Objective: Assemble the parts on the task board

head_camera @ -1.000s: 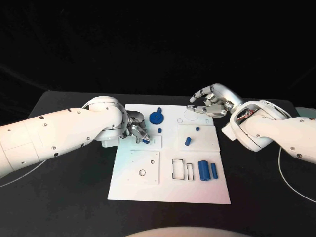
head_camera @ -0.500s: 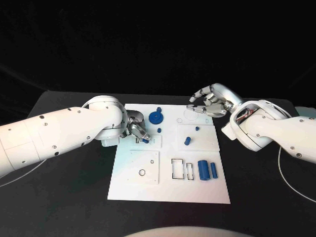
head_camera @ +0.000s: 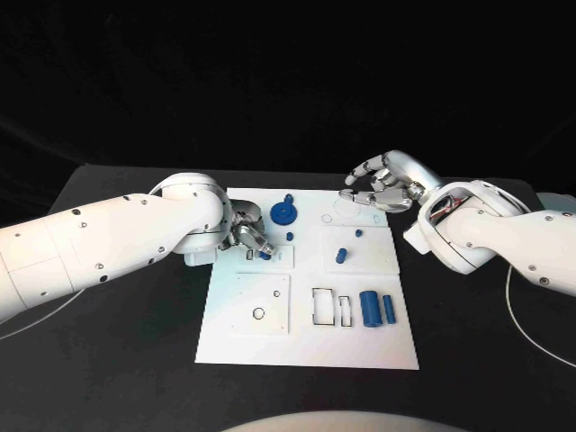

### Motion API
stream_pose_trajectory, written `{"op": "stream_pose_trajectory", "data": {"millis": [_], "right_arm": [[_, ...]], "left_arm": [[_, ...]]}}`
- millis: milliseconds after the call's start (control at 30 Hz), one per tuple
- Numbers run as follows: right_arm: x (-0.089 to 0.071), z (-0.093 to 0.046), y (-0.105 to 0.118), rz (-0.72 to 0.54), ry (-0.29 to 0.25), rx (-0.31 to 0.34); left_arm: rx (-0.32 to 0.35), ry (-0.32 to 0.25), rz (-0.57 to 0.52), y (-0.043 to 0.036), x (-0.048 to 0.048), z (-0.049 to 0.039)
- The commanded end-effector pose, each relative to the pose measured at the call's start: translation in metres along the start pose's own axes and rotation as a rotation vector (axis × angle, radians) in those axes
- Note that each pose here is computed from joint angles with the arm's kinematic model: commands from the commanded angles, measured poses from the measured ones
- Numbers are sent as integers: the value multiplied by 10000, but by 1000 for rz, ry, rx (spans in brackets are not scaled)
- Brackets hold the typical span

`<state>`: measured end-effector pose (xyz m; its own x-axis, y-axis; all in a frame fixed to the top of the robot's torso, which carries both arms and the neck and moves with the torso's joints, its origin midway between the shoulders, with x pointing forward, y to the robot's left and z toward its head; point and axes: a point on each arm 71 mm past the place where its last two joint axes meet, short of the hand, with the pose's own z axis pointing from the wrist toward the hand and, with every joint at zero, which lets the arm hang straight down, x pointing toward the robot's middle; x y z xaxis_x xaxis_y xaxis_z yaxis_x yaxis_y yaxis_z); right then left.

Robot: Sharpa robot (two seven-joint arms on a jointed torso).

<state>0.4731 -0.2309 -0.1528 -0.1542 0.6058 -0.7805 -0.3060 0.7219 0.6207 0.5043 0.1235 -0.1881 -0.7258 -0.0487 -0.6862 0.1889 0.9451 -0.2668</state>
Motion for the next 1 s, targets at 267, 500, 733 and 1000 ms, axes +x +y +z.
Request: {"op": "stream_pose_trajectory", "data": {"millis": [267, 500, 733, 1000], "right_arm": [[10, -4, 7, -10, 10, -7], [9, -5, 7, -10, 10, -7], [7, -8, 5, -10, 9, -6], [4, -9, 3, -11, 9, -6]], "left_arm": [[5, 51, 15, -34, 75, 28], [4, 49, 14, -34, 70, 34], [2, 48, 12, -25, 64, 39], [-3, 46, 9, -6, 57, 42]]}}
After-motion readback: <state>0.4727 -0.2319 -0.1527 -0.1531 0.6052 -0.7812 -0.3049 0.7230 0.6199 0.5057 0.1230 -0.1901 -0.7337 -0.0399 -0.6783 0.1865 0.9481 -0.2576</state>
